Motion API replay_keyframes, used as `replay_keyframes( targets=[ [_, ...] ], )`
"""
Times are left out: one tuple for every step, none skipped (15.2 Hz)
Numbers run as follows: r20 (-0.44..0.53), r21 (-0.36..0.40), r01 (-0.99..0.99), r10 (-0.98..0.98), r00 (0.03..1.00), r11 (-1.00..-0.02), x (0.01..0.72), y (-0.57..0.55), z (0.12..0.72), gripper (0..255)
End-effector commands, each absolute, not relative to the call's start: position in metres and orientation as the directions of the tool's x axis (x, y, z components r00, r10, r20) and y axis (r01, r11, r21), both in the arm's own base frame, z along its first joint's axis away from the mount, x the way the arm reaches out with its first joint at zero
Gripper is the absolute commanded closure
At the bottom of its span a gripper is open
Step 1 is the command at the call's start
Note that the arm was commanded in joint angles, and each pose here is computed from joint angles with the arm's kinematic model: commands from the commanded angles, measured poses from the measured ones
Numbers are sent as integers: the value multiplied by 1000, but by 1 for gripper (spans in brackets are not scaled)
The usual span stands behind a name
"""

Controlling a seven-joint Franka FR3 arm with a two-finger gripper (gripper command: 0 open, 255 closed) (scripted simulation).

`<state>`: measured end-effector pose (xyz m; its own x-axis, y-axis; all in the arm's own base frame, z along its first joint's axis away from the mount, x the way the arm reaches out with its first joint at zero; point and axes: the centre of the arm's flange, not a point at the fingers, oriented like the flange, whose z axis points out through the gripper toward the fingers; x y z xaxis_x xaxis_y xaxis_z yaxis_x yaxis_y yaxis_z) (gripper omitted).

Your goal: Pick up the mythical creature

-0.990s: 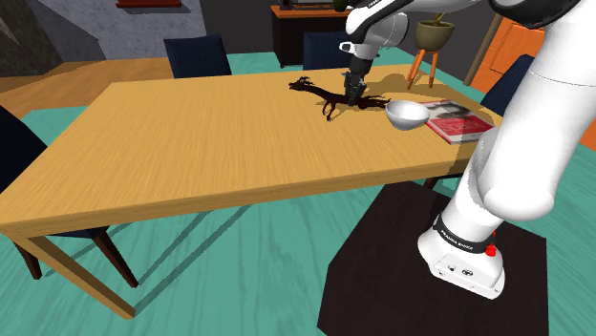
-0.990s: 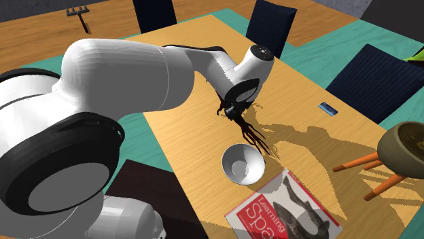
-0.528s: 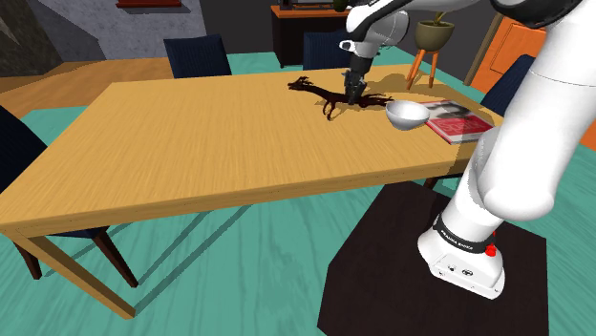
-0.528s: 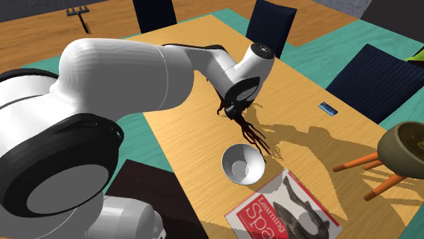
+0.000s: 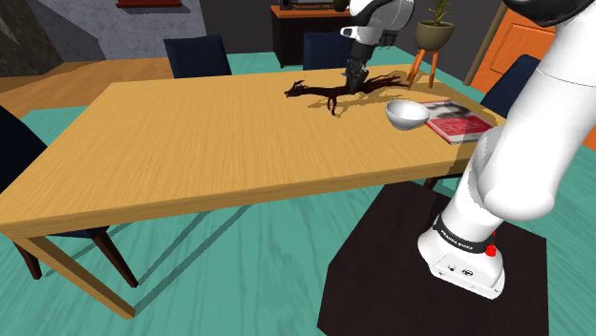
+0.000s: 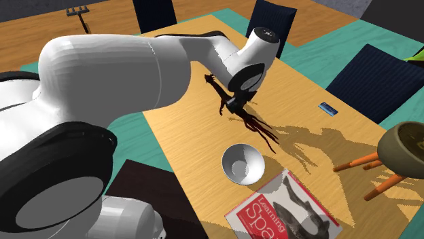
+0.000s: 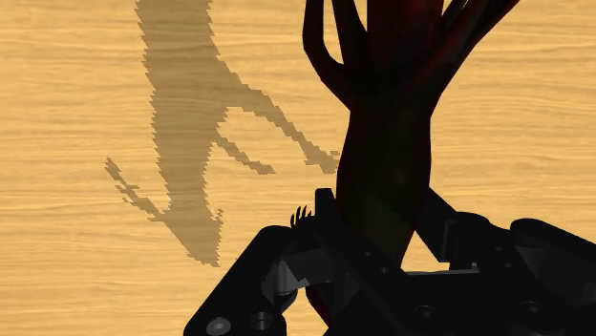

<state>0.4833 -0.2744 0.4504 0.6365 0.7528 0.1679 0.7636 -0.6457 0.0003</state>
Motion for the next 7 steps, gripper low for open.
replay_keyframes(
  targets=[
    [168,1,764,753,636,-646,482,-274,461,255],
    [168,1,764,753,636,-646,482,-274,467,255],
    [168,1,764,753,636,-646,482,-274,472,255],
    [168,1,764,753,636,-646,482,-274,477,255],
    [168,1,764,753,636,-646,482,-274,482,255],
    [168,1,764,753,636,-646,482,-274,483,255],
    [168,1,764,753,636,-646,482,-274,483,255]
  ],
)
